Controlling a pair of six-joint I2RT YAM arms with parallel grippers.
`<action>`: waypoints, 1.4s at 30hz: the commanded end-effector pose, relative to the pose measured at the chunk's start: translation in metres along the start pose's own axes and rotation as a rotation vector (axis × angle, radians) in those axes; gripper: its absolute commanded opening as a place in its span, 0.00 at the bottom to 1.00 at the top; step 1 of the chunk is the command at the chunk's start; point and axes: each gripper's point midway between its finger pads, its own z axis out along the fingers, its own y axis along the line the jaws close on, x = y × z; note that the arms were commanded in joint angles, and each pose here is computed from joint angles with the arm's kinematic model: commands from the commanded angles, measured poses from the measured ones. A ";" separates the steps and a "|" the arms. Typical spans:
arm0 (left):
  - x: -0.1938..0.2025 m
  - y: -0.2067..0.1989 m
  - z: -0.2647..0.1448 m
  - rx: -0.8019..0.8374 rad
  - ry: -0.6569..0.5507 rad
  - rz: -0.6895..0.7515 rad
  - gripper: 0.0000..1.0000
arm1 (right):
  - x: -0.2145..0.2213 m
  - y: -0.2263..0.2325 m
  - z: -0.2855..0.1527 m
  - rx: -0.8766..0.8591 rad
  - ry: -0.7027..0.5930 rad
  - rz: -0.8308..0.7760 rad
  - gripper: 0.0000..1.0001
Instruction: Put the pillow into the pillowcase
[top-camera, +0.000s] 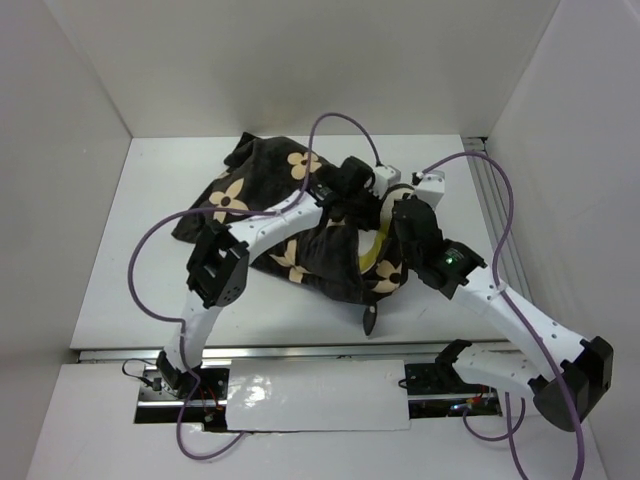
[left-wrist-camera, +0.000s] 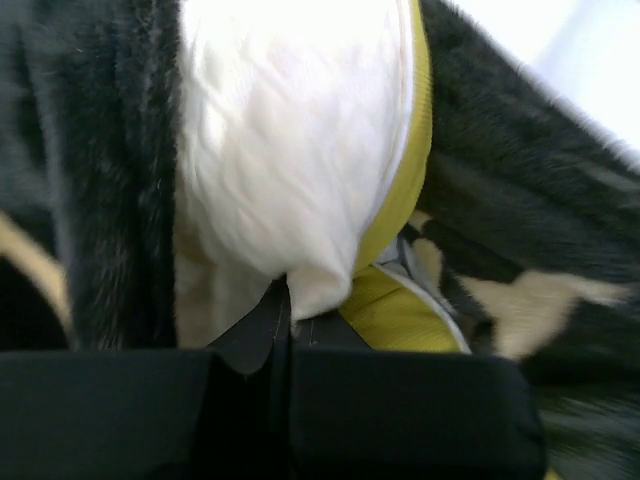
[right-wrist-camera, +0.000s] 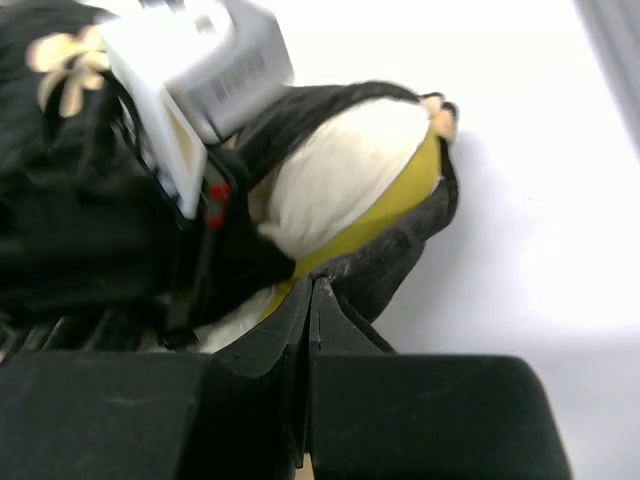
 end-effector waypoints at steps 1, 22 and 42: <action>0.108 -0.018 0.048 0.105 0.293 -0.043 0.00 | -0.093 -0.018 -0.010 0.078 -0.309 0.216 0.00; 0.194 0.038 0.021 -0.153 0.484 -0.045 0.00 | -0.150 0.128 -0.060 -0.840 -0.568 -0.220 0.00; 0.210 0.117 -0.025 -0.354 0.503 -0.285 0.00 | -0.043 0.151 -0.058 -0.791 -0.176 -0.090 0.00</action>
